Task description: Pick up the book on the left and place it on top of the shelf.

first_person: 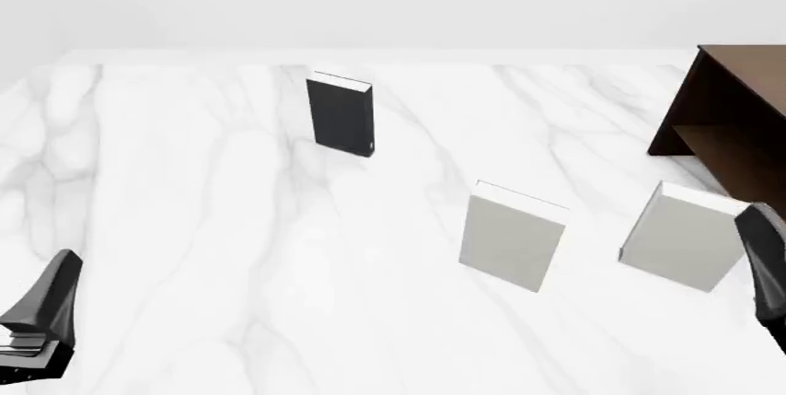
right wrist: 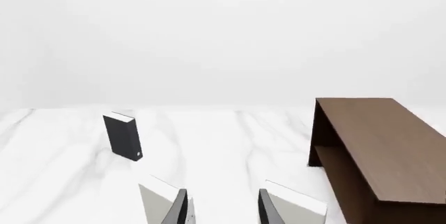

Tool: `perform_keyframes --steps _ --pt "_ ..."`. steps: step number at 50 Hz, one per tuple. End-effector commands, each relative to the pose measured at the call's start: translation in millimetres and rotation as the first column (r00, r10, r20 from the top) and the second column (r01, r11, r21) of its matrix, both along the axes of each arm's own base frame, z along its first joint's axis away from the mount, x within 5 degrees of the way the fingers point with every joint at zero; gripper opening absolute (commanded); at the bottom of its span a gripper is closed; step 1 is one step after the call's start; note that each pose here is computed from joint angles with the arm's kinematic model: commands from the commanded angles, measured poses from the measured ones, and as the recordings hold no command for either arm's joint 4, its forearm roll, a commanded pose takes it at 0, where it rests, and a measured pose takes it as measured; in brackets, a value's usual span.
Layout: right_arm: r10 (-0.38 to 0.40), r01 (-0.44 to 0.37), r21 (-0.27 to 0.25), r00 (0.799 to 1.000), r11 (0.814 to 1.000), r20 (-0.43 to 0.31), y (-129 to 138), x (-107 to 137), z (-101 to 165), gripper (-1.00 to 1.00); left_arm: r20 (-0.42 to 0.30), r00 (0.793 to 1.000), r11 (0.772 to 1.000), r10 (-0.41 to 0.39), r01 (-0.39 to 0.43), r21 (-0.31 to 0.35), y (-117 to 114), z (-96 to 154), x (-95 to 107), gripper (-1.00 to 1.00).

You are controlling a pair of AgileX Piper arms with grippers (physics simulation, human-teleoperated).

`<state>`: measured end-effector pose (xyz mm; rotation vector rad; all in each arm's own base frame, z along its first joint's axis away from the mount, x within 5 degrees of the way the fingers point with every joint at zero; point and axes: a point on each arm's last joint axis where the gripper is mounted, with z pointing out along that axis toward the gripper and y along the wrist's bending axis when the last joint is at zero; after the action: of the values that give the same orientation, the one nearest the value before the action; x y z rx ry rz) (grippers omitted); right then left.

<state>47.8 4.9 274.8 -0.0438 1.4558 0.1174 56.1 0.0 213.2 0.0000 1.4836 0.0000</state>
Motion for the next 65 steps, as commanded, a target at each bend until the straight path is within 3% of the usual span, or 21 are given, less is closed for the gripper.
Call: perform_keyframes --steps 1,11,28,37,39,52,60,61,65 --pt "0.057 -0.056 -0.038 0.998 0.998 0.018 4 5 51 1.00 0.000 1.000 1.000 0.000 0.000 0.000 0 0 0 1.00" --pt "0.102 -0.099 -0.092 0.994 0.991 0.029 10 22 88 1.00 0.000 1.000 1.000 0.000 0.000 0.000 0 0 0 1.00" --pt "0.183 -0.181 -0.192 0.983 0.965 -0.004 31 65 115 1.00 0.000 1.000 1.000 0.000 0.000 0.000 0 0 0 1.00" --pt "0.236 -0.239 -0.216 0.971 0.947 -0.040 48 91 111 1.00 0.000 1.000 1.000 0.000 0.000 0.000 0 0 0 1.00" --pt "0.243 -0.251 -0.181 0.968 0.951 -0.067 51 98 111 1.00 0.000 1.000 1.000 0.000 0.000 0.000 0 0 0 1.00" --pt "0.270 -0.284 -0.180 0.958 0.942 -0.098 71 133 99 1.00 0.000 1.000 1.000 0.000 0.000 0.000 0 0 0 1.00" --pt "0.292 -0.315 -0.212 0.947 0.925 -0.135 87 156 89 1.00 0.000 1.000 1.000 0.000 0.000 0.000 0 0 0 1.00" --pt "0.298 -0.326 -0.234 0.943 0.916 -0.146 91 159 85 1.00 0.000 1.000 1.000 0.000 0.000 0.000 0 0 0 1.00" --pt "0.292 -0.324 -0.237 0.943 0.916 -0.161 94 169 79 1.00 0.000 1.000 1.000 0.000 0.000 0.000 0 0 0 1.00"
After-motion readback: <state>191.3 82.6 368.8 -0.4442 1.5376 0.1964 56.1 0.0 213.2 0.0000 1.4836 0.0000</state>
